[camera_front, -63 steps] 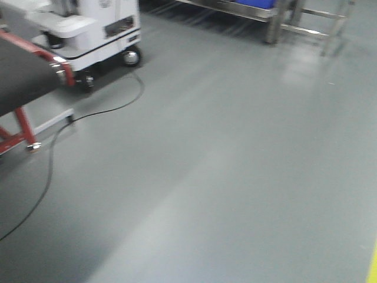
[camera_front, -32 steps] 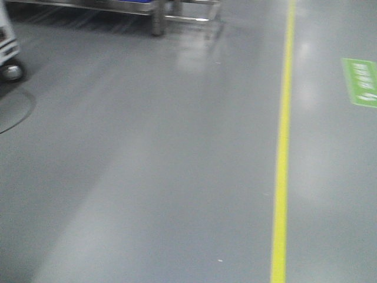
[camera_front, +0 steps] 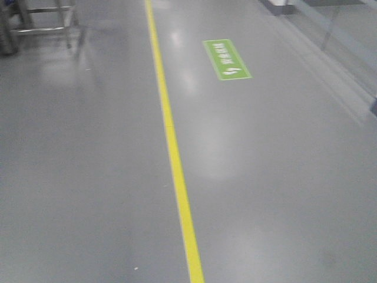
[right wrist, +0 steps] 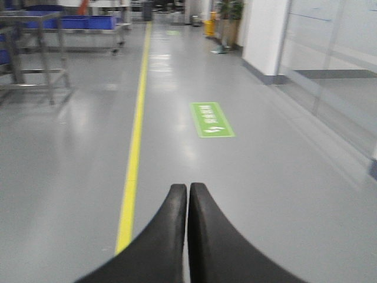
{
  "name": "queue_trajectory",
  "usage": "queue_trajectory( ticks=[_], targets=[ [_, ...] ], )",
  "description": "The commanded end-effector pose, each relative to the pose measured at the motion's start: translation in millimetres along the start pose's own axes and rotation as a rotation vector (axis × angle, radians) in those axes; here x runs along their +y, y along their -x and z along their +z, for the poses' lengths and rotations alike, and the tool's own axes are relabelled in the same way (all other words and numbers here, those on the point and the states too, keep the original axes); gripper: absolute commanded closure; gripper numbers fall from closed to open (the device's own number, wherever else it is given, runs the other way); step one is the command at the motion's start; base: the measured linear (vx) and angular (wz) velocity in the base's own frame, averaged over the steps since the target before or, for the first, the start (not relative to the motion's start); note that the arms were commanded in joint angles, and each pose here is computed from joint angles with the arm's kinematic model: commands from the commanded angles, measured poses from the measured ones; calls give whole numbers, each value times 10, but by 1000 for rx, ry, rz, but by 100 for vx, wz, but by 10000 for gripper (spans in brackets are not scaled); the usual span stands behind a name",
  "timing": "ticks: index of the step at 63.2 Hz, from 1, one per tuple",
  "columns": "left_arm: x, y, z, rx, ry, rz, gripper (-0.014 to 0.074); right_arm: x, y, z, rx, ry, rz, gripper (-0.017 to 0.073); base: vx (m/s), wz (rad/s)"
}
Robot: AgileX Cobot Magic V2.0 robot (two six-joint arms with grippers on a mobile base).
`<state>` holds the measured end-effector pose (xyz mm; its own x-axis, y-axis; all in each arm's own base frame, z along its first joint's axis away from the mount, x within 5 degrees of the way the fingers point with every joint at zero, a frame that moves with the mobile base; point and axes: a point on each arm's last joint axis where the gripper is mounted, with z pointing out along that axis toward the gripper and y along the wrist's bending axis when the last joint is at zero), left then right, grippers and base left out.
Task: Pour parts from conveyor to right shelf
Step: 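Drive along the yellow-lined aisle past the bin carts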
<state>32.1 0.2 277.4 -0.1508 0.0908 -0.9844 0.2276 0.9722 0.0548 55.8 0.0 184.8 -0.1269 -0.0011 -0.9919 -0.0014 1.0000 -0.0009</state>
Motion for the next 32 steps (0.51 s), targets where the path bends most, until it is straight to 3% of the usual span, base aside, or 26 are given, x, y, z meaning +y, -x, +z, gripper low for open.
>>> queue_trajectory(
  ticks=[1,16,32],
  targets=[
    [-5,136,-19,-92,-10,-7,600,1,25,1,-71,2,-14,568,10,-71],
    [-5,135,-19,-91,-10,-7,600,1,25,1,-71,2,-14,568,13,-52],
    [-5,135,-19,-91,-10,-7,600,1,24,1,-71,2,-14,568,21,-14]
  ],
)
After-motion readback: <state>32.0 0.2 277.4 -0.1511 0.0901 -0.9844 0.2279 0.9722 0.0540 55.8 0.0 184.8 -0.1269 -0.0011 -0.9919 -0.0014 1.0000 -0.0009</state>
